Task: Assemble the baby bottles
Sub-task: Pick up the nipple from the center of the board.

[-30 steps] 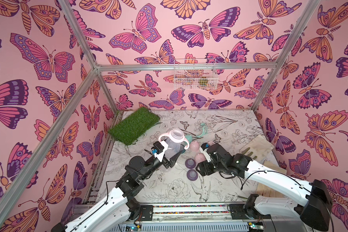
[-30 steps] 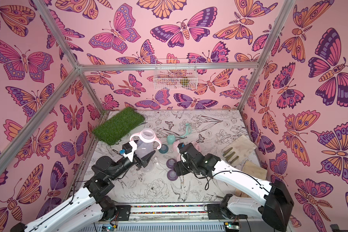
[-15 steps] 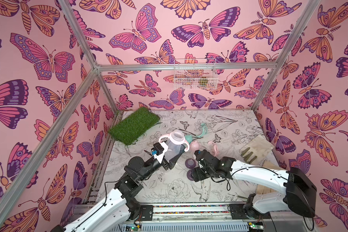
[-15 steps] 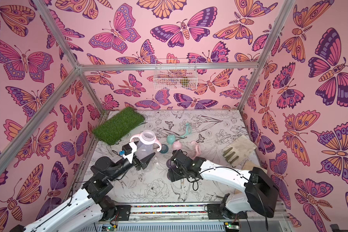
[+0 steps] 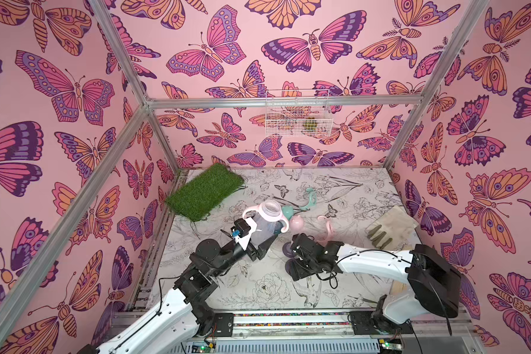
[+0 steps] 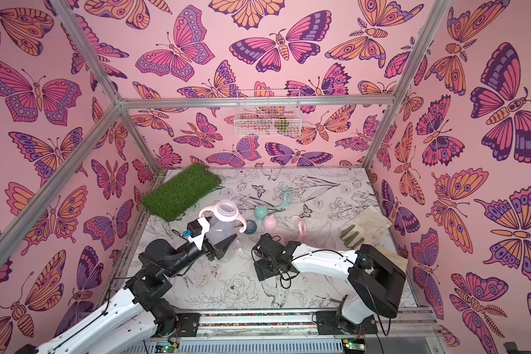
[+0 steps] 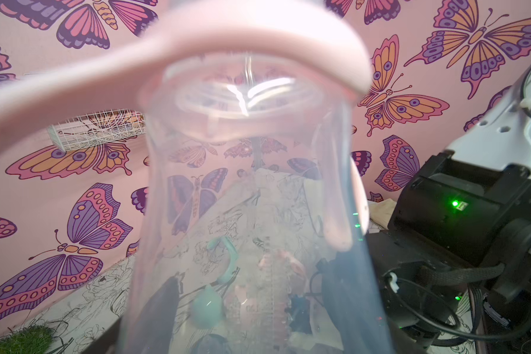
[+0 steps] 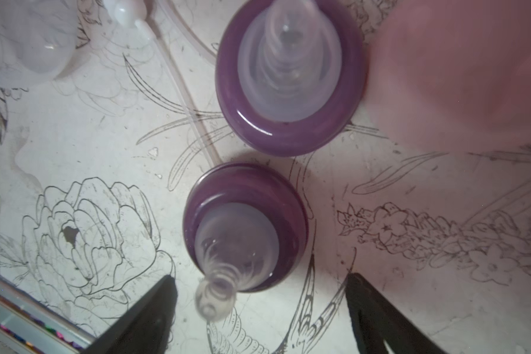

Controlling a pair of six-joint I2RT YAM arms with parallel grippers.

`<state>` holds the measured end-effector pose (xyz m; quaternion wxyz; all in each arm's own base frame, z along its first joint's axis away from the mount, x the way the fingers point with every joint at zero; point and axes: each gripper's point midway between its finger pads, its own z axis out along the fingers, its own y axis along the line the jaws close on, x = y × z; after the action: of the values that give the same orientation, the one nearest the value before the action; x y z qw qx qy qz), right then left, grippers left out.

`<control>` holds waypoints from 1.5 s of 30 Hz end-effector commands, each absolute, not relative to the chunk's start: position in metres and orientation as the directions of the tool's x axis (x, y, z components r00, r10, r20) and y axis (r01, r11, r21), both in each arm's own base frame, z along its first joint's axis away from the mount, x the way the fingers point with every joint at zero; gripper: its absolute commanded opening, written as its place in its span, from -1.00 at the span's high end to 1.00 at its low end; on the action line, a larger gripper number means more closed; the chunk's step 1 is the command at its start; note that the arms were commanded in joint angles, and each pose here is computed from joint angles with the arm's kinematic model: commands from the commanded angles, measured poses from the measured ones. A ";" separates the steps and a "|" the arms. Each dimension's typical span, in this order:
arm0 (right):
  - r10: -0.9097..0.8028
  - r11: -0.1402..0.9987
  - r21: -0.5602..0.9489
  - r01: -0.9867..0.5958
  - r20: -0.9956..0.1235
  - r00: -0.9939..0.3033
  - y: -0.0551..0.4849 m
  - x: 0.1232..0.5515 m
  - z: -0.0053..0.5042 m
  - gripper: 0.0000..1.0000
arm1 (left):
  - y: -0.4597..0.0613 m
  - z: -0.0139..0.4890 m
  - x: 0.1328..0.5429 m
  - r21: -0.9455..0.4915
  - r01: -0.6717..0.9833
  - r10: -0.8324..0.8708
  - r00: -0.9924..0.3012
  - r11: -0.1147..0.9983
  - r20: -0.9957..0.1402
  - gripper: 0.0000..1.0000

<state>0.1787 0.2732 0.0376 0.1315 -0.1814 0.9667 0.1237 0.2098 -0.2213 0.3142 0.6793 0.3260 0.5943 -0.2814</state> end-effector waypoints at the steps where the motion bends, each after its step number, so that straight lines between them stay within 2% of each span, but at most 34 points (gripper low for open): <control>1: -0.326 0.896 0.191 -0.400 -0.328 -0.887 0.285 0.186 0.045 -0.79 | -0.219 0.321 0.209 0.124 0.763 -0.001 0.162 0.634 -0.987 1.00; 16: -0.367 0.897 0.143 -0.417 -0.285 -0.886 0.291 0.188 0.026 -0.82 | -0.219 0.320 0.209 0.129 0.763 0.007 0.161 0.633 -0.987 1.00; 31: -0.407 0.907 0.005 -0.420 -0.241 -0.881 0.281 0.187 0.017 -0.76 | -0.219 0.321 0.208 0.130 0.766 0.007 0.162 0.629 -0.987 1.00; 45: -0.418 0.901 0.017 -0.434 -0.233 -0.878 0.293 0.187 0.013 -0.70 | -0.220 0.320 0.207 0.134 0.768 0.012 0.162 0.626 -0.987 1.00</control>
<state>0.1899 0.2919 0.0162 0.1203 -0.2143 0.9682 0.0463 0.2099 -0.2214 0.3113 0.6766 0.3306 0.5968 -0.2772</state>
